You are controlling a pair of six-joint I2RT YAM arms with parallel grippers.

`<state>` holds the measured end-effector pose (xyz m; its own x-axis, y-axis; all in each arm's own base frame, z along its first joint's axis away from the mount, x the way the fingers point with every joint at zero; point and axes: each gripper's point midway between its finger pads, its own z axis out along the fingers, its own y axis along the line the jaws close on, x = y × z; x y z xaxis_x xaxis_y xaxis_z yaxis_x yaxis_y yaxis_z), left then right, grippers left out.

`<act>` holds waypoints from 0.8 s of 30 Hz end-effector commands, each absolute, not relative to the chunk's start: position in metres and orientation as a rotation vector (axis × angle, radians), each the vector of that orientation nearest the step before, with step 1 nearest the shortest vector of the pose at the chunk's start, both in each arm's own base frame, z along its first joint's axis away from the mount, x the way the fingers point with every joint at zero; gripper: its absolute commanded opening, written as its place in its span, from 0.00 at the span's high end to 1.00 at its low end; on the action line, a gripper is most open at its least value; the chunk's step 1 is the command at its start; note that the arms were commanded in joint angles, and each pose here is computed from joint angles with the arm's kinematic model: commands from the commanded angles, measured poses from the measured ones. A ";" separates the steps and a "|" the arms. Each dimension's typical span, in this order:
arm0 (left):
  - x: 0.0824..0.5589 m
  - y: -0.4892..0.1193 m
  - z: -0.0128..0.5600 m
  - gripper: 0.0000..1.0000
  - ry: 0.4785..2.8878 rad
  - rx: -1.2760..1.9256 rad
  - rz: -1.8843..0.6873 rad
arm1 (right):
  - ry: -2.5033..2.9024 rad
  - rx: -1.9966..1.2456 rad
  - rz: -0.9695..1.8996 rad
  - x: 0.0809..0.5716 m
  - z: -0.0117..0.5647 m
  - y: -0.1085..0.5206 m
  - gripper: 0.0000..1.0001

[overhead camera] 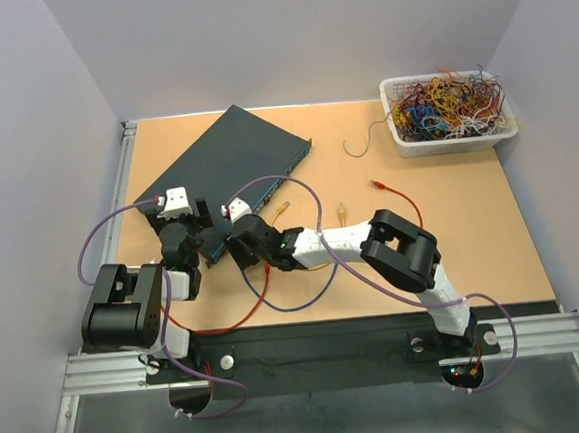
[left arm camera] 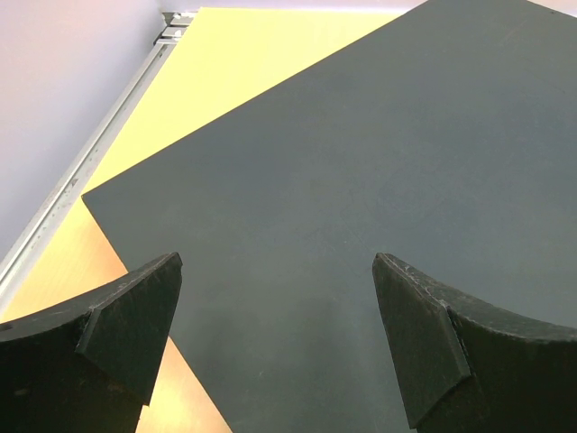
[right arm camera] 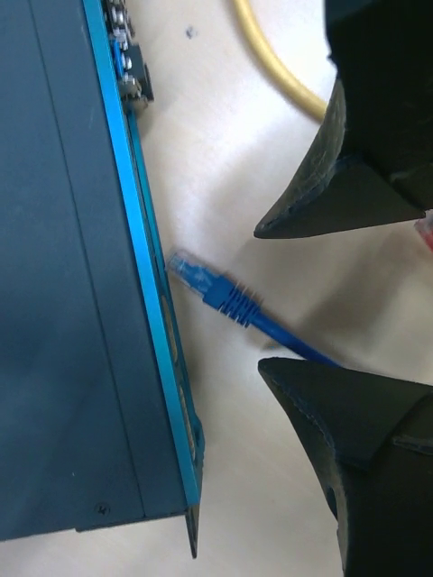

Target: Insert the plug into the switch port

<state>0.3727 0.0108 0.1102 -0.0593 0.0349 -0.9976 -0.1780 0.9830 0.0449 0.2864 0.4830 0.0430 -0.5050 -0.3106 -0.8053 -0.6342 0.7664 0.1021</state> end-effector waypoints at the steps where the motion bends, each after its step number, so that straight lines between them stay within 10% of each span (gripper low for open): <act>1: 0.377 0.014 0.177 0.01 1.352 -0.159 0.140 | 2.107 -0.712 0.532 0.276 0.051 0.503 0.44; 15: 0.377 0.014 0.177 0.01 1.350 -0.160 0.141 | 2.131 -0.694 0.437 0.265 0.043 0.481 0.94; 24: 0.377 0.014 0.177 0.01 1.351 -0.160 0.141 | 1.911 -0.654 0.515 0.255 0.161 0.433 1.00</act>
<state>0.3727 0.0108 0.1102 -0.0593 0.0349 -0.9976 -0.1776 0.9831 0.0449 0.2482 0.4352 0.0727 -0.4752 -0.3498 -0.8073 -0.6343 0.7721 0.0389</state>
